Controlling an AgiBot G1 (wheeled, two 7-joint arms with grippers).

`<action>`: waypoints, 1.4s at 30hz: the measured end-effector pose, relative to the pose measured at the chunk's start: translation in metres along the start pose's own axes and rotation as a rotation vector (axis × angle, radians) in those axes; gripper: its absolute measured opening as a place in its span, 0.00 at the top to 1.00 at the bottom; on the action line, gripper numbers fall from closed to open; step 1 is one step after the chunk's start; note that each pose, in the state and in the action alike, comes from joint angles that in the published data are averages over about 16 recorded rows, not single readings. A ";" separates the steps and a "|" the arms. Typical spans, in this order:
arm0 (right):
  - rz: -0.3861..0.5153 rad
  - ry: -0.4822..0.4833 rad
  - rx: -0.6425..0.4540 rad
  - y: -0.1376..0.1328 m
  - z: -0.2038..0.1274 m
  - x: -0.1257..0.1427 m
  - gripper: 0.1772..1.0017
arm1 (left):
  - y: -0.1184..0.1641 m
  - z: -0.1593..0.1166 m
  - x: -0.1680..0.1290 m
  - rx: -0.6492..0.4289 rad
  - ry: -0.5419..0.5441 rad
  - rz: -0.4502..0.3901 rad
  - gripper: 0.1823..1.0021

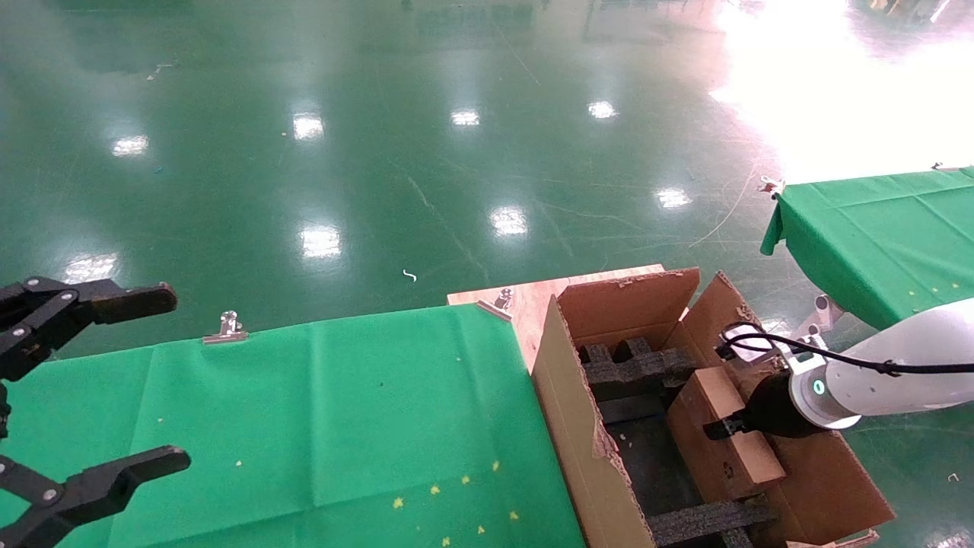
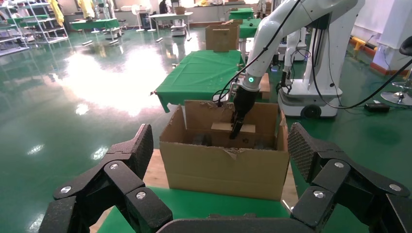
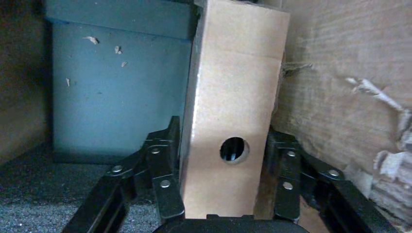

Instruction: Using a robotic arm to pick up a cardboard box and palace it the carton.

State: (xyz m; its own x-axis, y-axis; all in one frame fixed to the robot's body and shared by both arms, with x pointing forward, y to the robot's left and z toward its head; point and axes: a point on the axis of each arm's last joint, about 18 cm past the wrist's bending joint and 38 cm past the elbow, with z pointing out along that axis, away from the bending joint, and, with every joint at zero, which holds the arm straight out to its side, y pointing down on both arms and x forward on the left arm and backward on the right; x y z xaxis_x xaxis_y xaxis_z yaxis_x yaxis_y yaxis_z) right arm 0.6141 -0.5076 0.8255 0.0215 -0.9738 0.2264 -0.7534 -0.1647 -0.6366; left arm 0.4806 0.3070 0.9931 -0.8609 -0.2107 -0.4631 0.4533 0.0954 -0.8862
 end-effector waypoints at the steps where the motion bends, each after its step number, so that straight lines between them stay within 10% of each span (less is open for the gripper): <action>1: 0.000 0.000 0.000 0.000 -0.001 0.000 0.56 | 0.000 0.000 0.000 0.000 0.000 0.000 0.00; 21: 0.010 -0.126 0.240 -0.067 -0.073 -0.019 0.10 | 0.000 0.000 0.000 0.000 0.000 0.000 0.00; 42: -0.108 -0.538 0.476 -0.095 -0.173 -0.096 0.00 | 0.000 0.000 0.000 0.001 -0.001 0.000 0.00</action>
State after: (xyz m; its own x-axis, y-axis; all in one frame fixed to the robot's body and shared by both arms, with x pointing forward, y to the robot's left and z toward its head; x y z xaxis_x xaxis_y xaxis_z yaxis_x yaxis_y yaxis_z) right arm 0.5703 -0.3718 0.9917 0.4921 -0.8705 -0.0098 -0.3635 -0.1952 -0.9109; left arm 0.4806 0.3071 0.9932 -0.8609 -0.2114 -0.4629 0.4533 0.0949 -0.8863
